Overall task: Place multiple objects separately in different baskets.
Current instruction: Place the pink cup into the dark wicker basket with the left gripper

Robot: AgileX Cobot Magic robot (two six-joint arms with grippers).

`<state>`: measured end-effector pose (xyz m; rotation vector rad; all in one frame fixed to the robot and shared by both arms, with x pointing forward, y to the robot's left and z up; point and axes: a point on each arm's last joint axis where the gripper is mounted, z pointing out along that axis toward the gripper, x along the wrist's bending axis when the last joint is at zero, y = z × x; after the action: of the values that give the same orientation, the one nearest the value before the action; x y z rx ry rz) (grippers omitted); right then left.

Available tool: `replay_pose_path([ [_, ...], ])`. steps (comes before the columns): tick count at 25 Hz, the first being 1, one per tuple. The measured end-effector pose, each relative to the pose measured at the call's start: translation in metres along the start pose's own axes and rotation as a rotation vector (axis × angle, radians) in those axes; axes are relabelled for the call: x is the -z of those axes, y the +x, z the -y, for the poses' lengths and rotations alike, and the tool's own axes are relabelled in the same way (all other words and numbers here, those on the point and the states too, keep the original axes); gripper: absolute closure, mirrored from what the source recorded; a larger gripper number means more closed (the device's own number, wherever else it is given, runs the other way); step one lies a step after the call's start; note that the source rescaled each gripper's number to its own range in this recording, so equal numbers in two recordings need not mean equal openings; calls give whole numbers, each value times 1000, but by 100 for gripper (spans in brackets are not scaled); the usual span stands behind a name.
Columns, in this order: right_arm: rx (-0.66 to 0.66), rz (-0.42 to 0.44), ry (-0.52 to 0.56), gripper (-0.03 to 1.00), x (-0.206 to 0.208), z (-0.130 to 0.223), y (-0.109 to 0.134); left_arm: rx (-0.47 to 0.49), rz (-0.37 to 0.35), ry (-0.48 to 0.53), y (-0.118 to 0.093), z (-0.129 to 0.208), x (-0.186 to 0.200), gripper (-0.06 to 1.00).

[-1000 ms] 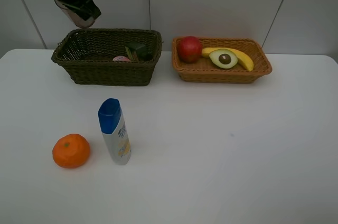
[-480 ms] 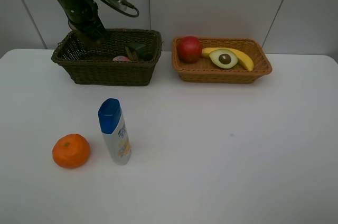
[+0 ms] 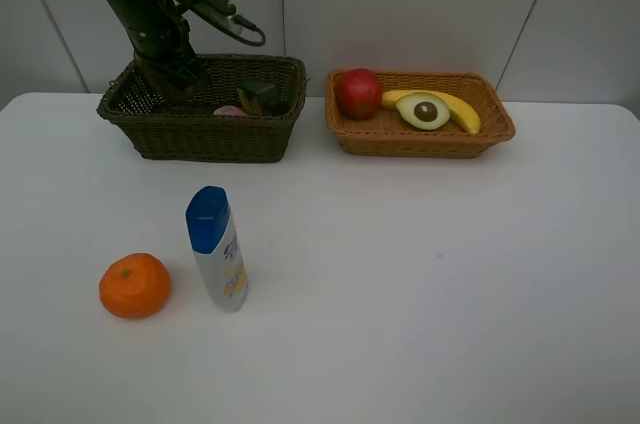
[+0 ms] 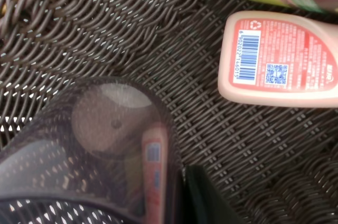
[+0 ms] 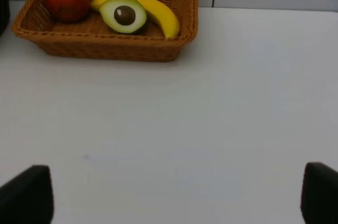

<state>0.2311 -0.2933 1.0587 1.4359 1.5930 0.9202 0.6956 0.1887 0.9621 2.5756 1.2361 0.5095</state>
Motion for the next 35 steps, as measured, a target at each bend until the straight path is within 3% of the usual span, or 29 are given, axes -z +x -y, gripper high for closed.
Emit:
replay_pose_path([
  [12,0,0,0,-2,0,0,0,0,0,0,0,0,0,93],
  [14,0,0,0,-2,0,0,0,0,0,0,0,0,0,85],
  [15,0,0,0,-2,0,0,0,0,0,1,0,0,0,75],
  [19,0,0,0,-2,0,0,0,0,0,0,0,0,0,20],
  [21,0,0,0,-2,0,0,0,0,0,0,0,0,0,3],
  [24,0,0,0,-2,0,0,0,0,0,0,0,0,0,-4],
  [35,0,0,0,-2,0,0,0,-2,-2,0,0,0,0,-5],
])
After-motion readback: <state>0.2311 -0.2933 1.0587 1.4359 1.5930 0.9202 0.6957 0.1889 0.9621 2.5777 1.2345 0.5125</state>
